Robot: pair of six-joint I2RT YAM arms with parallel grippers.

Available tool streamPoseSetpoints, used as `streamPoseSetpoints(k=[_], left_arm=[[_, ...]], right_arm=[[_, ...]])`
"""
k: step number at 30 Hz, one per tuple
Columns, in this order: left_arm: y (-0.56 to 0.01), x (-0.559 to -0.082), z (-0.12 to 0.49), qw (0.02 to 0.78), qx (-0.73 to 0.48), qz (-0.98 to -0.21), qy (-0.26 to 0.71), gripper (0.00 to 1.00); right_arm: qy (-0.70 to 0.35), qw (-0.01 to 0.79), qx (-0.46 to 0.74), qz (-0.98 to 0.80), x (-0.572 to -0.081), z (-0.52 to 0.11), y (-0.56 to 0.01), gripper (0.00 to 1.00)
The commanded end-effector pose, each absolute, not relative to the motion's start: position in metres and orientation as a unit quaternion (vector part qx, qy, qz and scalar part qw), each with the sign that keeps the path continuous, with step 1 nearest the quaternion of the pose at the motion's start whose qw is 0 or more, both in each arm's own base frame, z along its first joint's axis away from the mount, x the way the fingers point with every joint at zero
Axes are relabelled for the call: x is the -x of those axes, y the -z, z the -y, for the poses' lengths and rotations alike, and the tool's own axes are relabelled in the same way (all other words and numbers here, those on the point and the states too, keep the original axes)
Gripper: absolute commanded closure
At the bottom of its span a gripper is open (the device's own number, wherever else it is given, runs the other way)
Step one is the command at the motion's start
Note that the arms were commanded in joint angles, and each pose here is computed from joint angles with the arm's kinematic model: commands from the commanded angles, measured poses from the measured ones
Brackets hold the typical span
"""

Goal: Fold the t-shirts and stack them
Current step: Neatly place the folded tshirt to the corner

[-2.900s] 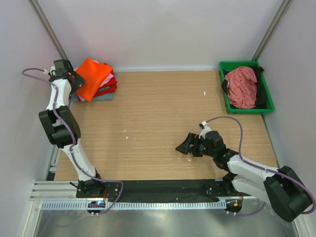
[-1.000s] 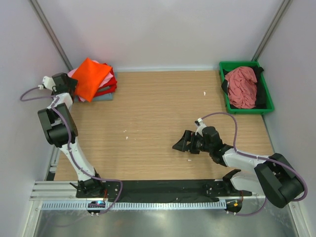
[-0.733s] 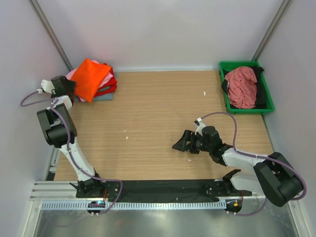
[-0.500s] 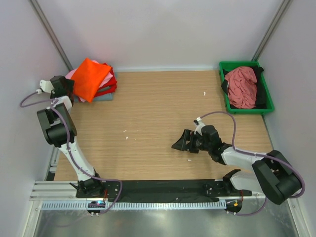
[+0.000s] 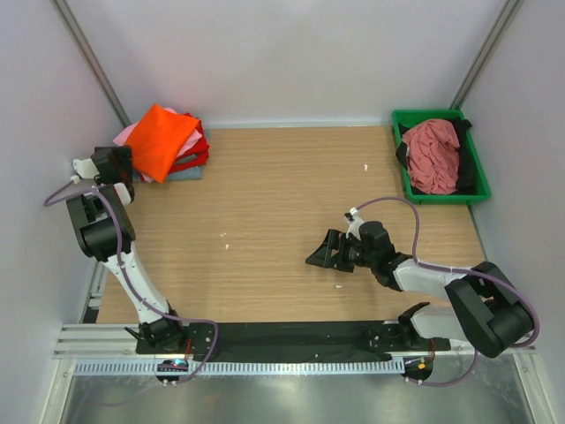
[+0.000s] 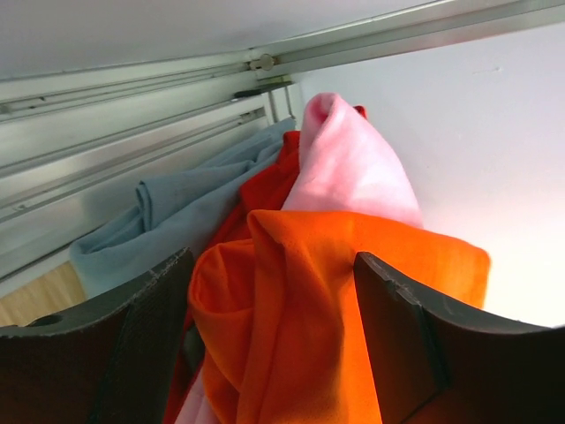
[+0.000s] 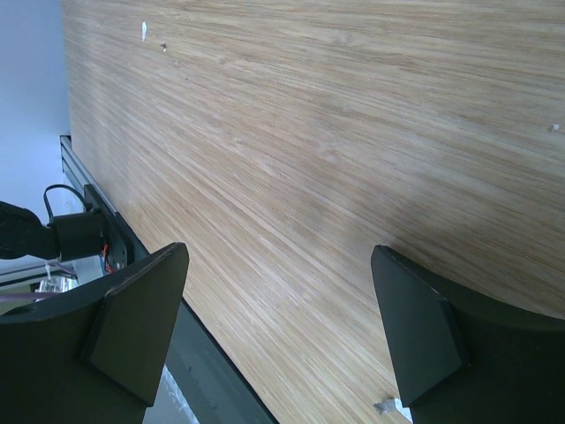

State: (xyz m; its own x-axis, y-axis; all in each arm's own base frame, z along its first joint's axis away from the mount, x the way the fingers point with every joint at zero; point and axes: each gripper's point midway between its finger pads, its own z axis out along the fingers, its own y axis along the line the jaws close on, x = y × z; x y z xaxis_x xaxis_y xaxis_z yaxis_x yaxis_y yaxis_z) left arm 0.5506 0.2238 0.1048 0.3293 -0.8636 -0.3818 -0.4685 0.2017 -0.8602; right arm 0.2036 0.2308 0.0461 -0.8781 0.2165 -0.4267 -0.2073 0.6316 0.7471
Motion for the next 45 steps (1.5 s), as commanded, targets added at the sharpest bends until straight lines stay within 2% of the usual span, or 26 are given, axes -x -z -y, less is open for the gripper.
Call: streamPoseSetpoints(k=[1, 4, 7, 9, 10, 12, 14, 15, 27, 32, 33, 38, 41, 42, 43, 45], left_arm=[[-0.132, -0.556, -0.238, 0.578, 0.601, -0.509, 0.214, 0.27], [-0.136, -0.559, -0.238, 0.579, 0.6, -0.505, 0.223, 0.3], [-0.14, -0.563, -0.237, 0.581, 0.596, -0.505, 0.229, 0.39], [-0.143, -0.564, -0.237, 0.581, 0.595, -0.505, 0.231, 0.5], [-0.144, -0.565, -0.238, 0.581, 0.596, -0.503, 0.232, 0.62], [-0.145, -0.567, -0.236, 0.581, 0.593, -0.506, 0.234, 0.76], [-0.148, -0.569, -0.237, 0.581, 0.59, -0.509, 0.235, 0.94], [-0.15, -0.57, -0.237, 0.582, 0.588, -0.51, 0.234, 1.0], [-0.207, -0.616, -0.254, 0.6, 0.543, -0.539, 0.234, 1.0], [-0.196, -0.638, -0.259, 0.584, 0.537, -0.565, 0.227, 1.0], [-0.21, -0.642, -0.261, 0.592, 0.529, -0.562, 0.231, 1.0], [-0.193, -0.634, -0.268, 0.578, 0.547, -0.566, 0.214, 0.99], [-0.191, -0.633, -0.27, 0.576, 0.546, -0.571, 0.21, 0.81], [-0.19, -0.633, -0.268, 0.573, 0.543, -0.576, 0.212, 0.69], [-0.19, -0.632, -0.267, 0.572, 0.543, -0.578, 0.211, 0.51], [-0.191, -0.629, -0.268, 0.572, 0.541, -0.581, 0.204, 0.42]], right_arm=[[-0.407, 0.24, 0.002, -0.881, -0.203, -0.224, -0.033, 0.09], [-0.407, 0.237, 0.001, -0.882, -0.202, -0.225, -0.032, 0.09], [-0.408, 0.237, 0.001, -0.882, -0.203, -0.225, -0.033, 0.09], [-0.409, 0.237, 0.002, -0.881, -0.203, -0.225, -0.033, 0.08], [-0.408, 0.235, 0.0, -0.882, -0.203, -0.225, -0.032, 0.08], [-0.409, 0.234, 0.001, -0.882, -0.203, -0.225, -0.032, 0.08], [-0.409, 0.233, 0.001, -0.882, -0.203, -0.225, -0.032, 0.09], [-0.41, 0.234, 0.001, -0.882, -0.203, -0.225, -0.032, 0.08], [-0.409, 0.233, 0.0, -0.882, -0.203, -0.225, -0.032, 0.08], [-0.41, 0.232, 0.001, -0.882, -0.203, -0.225, -0.032, 0.09], [-0.411, 0.232, 0.001, -0.882, -0.204, -0.226, -0.033, 0.09], [-0.41, 0.229, 0.002, -0.883, -0.204, -0.226, -0.032, 0.08], [-0.409, 0.229, 0.001, -0.883, -0.204, -0.225, -0.031, 0.08], [-0.41, 0.229, 0.001, -0.883, -0.204, -0.226, -0.031, 0.09], [-0.41, 0.23, 0.001, -0.883, -0.204, -0.226, -0.032, 0.09], [-0.409, 0.231, 0.001, -0.883, -0.204, -0.225, -0.031, 0.09]])
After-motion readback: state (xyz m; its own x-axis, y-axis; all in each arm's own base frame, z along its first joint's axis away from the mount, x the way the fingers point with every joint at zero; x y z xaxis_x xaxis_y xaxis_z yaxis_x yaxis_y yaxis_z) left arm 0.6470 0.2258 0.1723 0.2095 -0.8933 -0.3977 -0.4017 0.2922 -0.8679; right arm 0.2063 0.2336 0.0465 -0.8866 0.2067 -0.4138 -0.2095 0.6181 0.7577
